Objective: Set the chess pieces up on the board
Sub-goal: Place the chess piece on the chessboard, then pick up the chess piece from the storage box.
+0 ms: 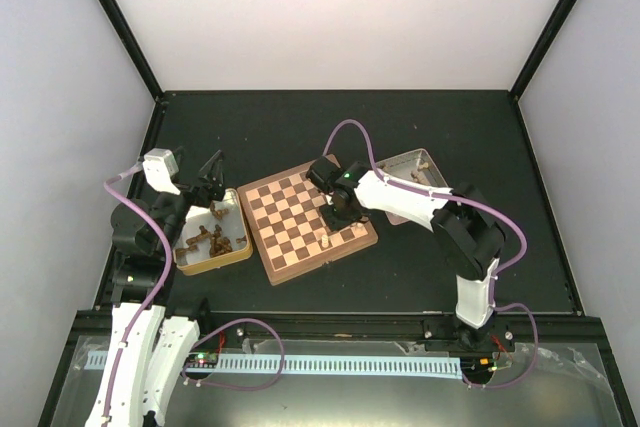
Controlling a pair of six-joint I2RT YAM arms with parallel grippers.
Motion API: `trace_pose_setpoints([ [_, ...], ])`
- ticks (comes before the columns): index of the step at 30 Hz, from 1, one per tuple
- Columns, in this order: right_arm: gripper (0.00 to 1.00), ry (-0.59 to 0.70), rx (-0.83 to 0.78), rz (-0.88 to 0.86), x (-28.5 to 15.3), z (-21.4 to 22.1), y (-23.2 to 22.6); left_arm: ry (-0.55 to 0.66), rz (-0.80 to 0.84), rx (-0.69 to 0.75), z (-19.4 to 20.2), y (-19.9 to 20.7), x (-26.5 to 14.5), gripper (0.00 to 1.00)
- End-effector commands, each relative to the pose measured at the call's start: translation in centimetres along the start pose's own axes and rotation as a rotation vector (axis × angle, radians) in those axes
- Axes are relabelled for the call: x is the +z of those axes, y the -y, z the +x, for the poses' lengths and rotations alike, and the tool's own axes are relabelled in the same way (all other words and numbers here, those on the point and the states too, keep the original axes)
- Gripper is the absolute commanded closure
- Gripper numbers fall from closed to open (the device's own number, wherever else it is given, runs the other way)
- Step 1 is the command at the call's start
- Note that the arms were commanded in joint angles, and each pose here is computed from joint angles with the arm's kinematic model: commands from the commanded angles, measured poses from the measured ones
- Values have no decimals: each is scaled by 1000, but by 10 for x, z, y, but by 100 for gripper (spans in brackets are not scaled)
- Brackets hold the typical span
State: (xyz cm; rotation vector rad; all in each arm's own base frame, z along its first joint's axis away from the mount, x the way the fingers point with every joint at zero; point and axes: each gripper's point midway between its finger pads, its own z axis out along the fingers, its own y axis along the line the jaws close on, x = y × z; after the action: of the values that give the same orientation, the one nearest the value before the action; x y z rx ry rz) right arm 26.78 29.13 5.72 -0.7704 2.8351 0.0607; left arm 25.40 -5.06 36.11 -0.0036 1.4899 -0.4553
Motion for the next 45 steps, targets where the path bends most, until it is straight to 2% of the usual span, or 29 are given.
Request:
trace_pose_setpoints([
  [1, 77, 22, 7, 18, -5, -8, 2, 40, 21, 21, -16, 7, -6, 1],
  [7, 77, 77, 20, -7, -19, -16, -1, 40, 20, 21, -16, 7, -6, 1],
  [14, 75, 263, 74, 36, -66, -43, 18, 38, 21, 21, -16, 7, -6, 1],
  [20, 74, 351, 249, 109, -85, -52, 82, 41, 22, 22, -16, 8, -6, 1],
  [25, 73, 370, 443, 156, -78, -45, 162, 42, 25, 21, -16, 8, -7, 1],
  [30, 65, 306, 451, 172, -56, -40, 204, 41, 24, 20, -16, 8, -6, 1],
  [33, 65, 249, 415, 154, -37, -40, 213, 40, 26, 19, -16, 8, -6, 1],
  [38, 74, 175, 379, 126, -8, -43, 220, 40, 24, 20, -16, 8, -6, 1],
  [45, 80, 132, 381, 149, 14, -44, 229, 38, 21, 22, -15, 7, -6, 1],
])
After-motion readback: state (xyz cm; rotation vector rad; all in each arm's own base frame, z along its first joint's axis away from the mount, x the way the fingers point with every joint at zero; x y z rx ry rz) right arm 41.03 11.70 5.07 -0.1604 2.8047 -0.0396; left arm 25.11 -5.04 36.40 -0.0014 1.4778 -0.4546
